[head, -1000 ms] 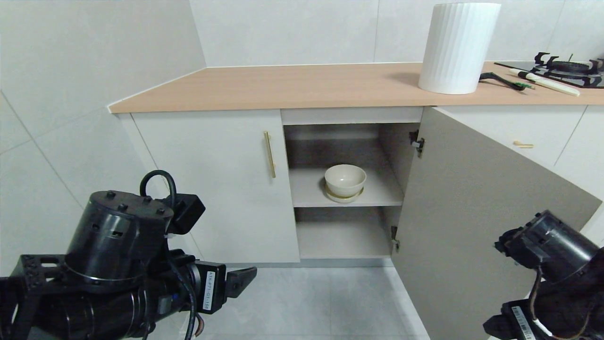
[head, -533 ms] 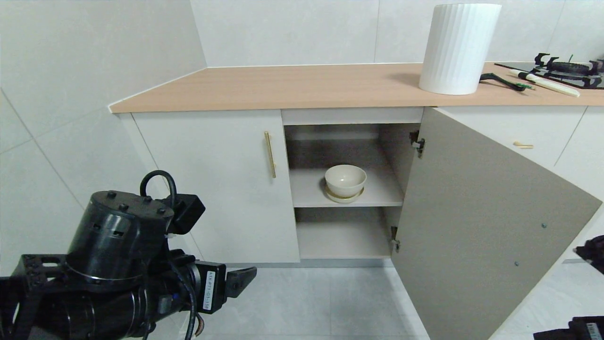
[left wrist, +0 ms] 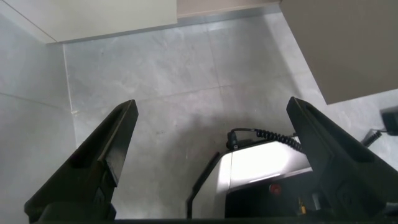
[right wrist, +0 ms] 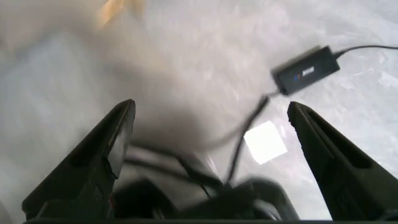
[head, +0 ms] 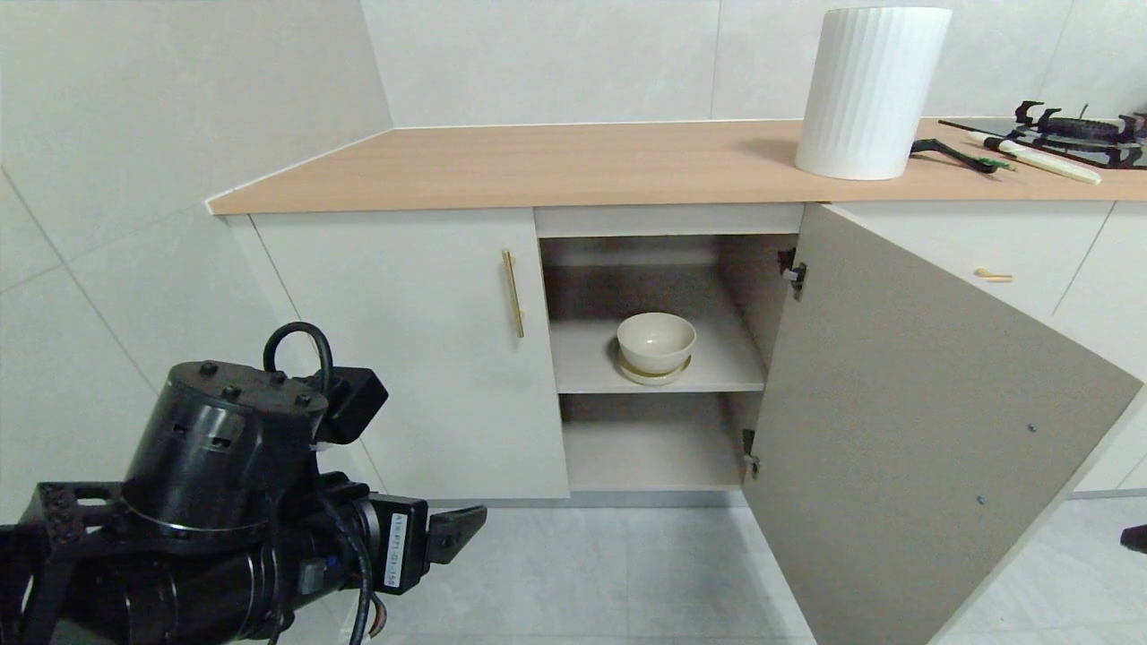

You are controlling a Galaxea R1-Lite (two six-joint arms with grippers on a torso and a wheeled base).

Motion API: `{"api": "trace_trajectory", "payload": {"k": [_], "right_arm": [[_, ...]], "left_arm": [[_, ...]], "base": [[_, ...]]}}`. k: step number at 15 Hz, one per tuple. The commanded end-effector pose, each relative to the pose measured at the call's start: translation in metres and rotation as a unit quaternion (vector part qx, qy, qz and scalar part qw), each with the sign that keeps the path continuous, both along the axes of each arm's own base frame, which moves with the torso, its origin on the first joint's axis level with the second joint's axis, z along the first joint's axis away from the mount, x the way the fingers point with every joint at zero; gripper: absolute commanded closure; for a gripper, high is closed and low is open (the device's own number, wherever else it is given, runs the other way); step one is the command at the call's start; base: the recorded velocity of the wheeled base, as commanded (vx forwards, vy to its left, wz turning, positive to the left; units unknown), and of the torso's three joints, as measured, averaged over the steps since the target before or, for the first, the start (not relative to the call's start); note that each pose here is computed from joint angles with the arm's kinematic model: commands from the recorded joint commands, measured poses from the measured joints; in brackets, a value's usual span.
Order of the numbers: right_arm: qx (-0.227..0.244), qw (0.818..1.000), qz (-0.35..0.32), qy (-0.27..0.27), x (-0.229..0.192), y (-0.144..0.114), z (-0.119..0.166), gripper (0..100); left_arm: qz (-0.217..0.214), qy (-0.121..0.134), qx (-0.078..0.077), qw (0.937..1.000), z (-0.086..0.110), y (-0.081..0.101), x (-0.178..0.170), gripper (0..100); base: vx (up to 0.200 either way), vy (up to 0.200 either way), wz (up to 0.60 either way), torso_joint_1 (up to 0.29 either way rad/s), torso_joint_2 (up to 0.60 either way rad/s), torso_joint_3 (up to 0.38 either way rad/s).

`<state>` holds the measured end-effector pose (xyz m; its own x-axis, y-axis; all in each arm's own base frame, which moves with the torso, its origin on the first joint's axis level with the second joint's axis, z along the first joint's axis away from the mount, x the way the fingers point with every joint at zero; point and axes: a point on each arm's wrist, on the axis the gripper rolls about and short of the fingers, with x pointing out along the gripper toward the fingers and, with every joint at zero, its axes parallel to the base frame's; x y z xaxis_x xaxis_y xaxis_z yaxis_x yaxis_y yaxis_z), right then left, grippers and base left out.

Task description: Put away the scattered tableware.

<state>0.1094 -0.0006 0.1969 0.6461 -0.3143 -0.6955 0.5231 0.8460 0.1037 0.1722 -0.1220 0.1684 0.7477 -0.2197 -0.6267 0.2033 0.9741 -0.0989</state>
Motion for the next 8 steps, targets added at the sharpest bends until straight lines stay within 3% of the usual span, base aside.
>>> {"api": "trace_trajectory", "payload": {"k": [1,4,8], "right_arm": [[-0.004,0.999,-0.043,-0.004,0.018,-0.011,-0.002,0],[-0.003,0.997,-0.071,-0.015,0.057,-0.022,-0.012,0],[0.012,0.998,-0.059,-0.008,0.096,-0.024,-0.026,0]], "left_arm": [[0.0,-0.002,-0.002,1.0,0.001,0.0,0.0,0],[0.0,-0.006,-0.004,1.0,0.003,0.001,-0.001,0],[0.0,-0.014,-0.01,0.9999,0.007,0.002,-0.003,0]], "base": [[0.0,0.0,0.0,0.0,0.0,0.0],[0.0,0.0,0.0,0.0,0.0,0.0],[0.0,0.0,0.0,0.0,0.0,0.0]]}}
